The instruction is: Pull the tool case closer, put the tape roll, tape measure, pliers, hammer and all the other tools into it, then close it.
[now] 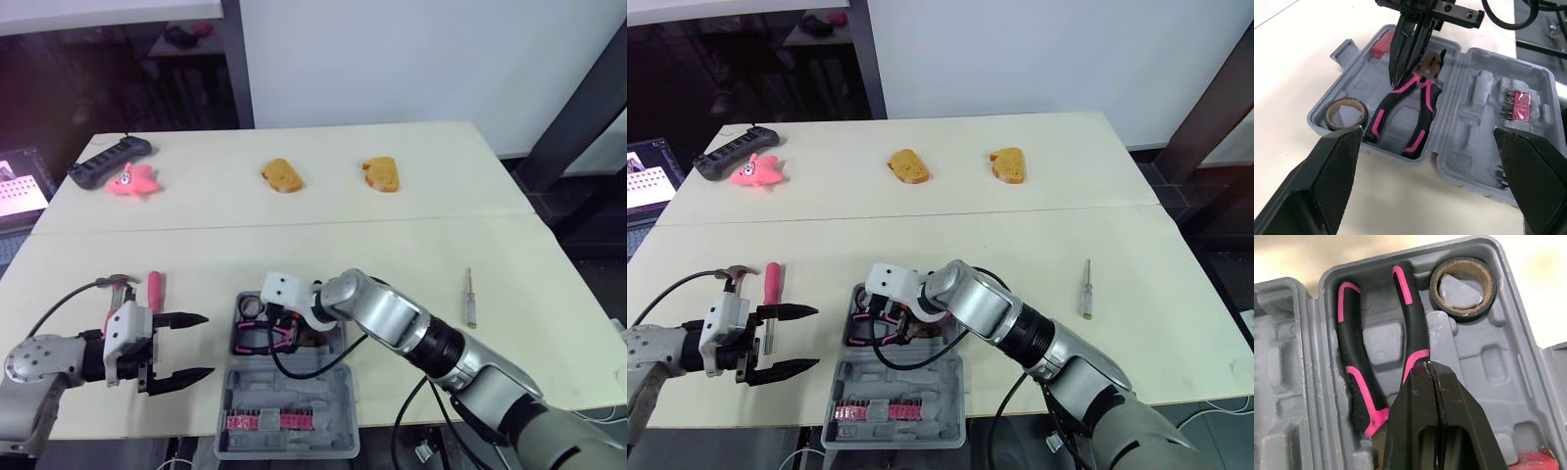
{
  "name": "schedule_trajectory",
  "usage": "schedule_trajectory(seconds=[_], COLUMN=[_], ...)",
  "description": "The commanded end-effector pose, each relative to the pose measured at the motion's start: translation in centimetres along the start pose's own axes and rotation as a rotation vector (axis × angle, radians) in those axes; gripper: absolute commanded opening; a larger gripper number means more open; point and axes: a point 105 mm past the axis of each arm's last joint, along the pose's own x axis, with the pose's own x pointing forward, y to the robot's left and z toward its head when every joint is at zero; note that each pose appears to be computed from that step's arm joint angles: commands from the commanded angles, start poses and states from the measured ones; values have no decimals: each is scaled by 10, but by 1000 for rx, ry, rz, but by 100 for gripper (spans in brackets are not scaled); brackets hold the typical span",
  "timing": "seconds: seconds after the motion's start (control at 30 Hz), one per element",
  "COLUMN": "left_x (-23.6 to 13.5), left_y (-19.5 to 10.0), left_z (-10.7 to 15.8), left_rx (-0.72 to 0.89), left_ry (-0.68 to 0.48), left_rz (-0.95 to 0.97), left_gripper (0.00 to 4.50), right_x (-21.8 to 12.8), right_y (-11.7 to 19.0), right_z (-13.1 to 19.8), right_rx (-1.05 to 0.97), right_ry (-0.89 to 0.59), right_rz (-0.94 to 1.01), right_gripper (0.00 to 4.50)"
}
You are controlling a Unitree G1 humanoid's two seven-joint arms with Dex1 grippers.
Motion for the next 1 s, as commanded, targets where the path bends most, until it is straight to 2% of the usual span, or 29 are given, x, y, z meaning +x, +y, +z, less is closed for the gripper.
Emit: schedule_trajectory(seconds=[0.03,0.27,0.63,0.73,0.87,0.93,1.0], left_x=[-3,-3,-3,-3,-3,-3,-3], left_y=[0,1,6,6,6,5,6], left_z=[7,7,6,6,6,6,5], left_rx=[35,38,48,48,48,47,42], left_ry=[4,7,16,18,18,19,24], left_rz=[0,9,17,16,15,14,22], left_gripper=[450,450,450,450,450,450,450], right_x=[10,25,33,33,32,30,13], right_y=[12,20,36,36,23,17,6], right_z=[-28,-77,-111,-108,-80,-62,-20], right_rx=[20,57,44,43,33,39,-34], right_ry=[101,272,366,351,234,142,-49], right_rz=[48,65,124,120,71,51,14], right_gripper=[4,4,4,4,4,4,4])
